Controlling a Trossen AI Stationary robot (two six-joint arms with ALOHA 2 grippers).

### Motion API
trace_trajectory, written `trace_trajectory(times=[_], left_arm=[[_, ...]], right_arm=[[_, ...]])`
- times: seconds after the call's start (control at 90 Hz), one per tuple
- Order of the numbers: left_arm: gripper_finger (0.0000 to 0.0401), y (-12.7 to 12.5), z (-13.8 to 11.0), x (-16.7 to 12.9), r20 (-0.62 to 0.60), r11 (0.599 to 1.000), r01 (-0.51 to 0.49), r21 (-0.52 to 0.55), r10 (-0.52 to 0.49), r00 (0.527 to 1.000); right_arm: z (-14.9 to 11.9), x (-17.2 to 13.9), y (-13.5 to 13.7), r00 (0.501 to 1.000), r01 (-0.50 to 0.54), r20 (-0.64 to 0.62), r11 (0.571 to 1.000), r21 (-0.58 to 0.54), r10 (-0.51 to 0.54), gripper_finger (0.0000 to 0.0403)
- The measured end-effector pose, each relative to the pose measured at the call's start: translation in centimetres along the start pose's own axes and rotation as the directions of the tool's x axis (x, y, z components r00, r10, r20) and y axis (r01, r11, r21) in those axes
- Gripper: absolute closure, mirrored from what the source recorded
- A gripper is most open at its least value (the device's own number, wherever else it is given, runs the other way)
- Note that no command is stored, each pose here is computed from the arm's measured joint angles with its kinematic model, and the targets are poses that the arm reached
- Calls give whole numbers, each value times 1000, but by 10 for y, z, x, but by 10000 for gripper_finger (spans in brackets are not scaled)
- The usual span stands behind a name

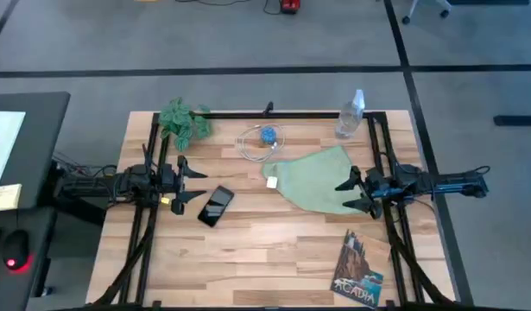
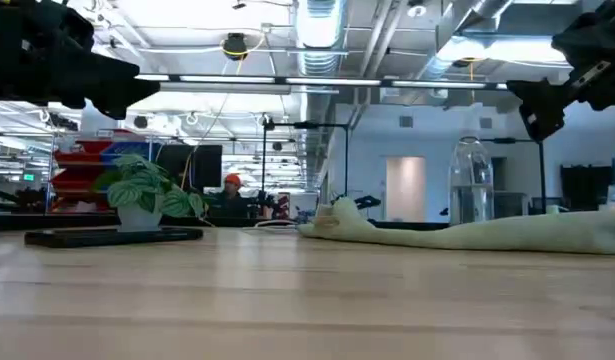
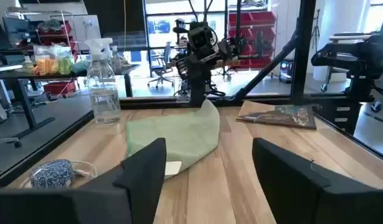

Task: Apply microfiber cloth

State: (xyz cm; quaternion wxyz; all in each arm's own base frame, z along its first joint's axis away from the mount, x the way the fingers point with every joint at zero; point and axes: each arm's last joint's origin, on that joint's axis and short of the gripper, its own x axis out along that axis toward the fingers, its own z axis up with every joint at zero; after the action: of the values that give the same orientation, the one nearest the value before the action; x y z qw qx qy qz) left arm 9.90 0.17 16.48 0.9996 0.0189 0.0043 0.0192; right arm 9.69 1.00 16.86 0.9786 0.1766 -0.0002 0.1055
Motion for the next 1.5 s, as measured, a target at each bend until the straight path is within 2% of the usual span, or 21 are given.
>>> trace_trajectory(times=[0.156, 0.311, 0.411, 0.511, 0.589, 0.711, 0.944, 1.011, 1.156, 1.278, 1.356, 1.444, 1.5], left_arm=[[184, 0, 0, 0, 4, 1000, 0, -11, 0, 1000], [184, 0, 1, 0, 12, 990, -3, -144, 5, 1000], [184, 3, 6, 0, 55, 992, -78, -103, 84, 995], [184, 4, 4, 0, 41, 979, -118, -166, 126, 991], [184, 4, 5, 0, 46, 977, -109, -185, 120, 992], [184, 2, 11, 0, 112, 973, -38, -227, 65, 992], [184, 1, 30, -1, 294, 986, 0, -167, 49, 954], [184, 1, 33, 3, 264, 989, -6, -145, 44, 963], [184, 1, 53, 28, 151, 991, -35, -130, 55, 987], [184, 1, 73, 71, -32, 998, -38, -53, 36, 999], [181, 3, 82, 105, -141, 999, 42, -18, -44, 989], [171, 9, 101, 146, -171, 983, 184, -28, -186, 968], [165, 15, 105, 169, -232, 971, 236, -43, -240, 943]], right_arm=[[0, 0, 0, 1000, 0, 0, 1000, 0, 0, 129], [0, 0, 0, 1000, 0, 0, 1000, 0, 0, 129], [0, 0, 0, 1000, 0, 0, 1000, 0, 0, 129], [0, 0, 0, 1000, 0, 0, 1000, 0, 0, 129], [0, 0, 0, 1000, 1, 0, 1000, 0, -1, 129], [0, 0, 0, 1000, 1, 0, 1000, 0, -1, 129], [0, 0, 0, 1000, 0, 0, 1000, 0, 0, 129], [0, 0, 0, 1000, 0, 0, 1000, 0, 0, 129], [0, 0, 0, 1000, 0, 0, 1000, 0, 0, 129], [0, 0, 0, 1000, 0, 0, 1000, 0, 0, 129], [0, 0, 0, 1000, 0, 1, 1000, 0, 0, 129], [0, 0, 0, 1000, 0, 1, 1000, 0, 0, 129], [0, 0, 0, 1000, -1, 2, 1000, 0, 1, 129]])
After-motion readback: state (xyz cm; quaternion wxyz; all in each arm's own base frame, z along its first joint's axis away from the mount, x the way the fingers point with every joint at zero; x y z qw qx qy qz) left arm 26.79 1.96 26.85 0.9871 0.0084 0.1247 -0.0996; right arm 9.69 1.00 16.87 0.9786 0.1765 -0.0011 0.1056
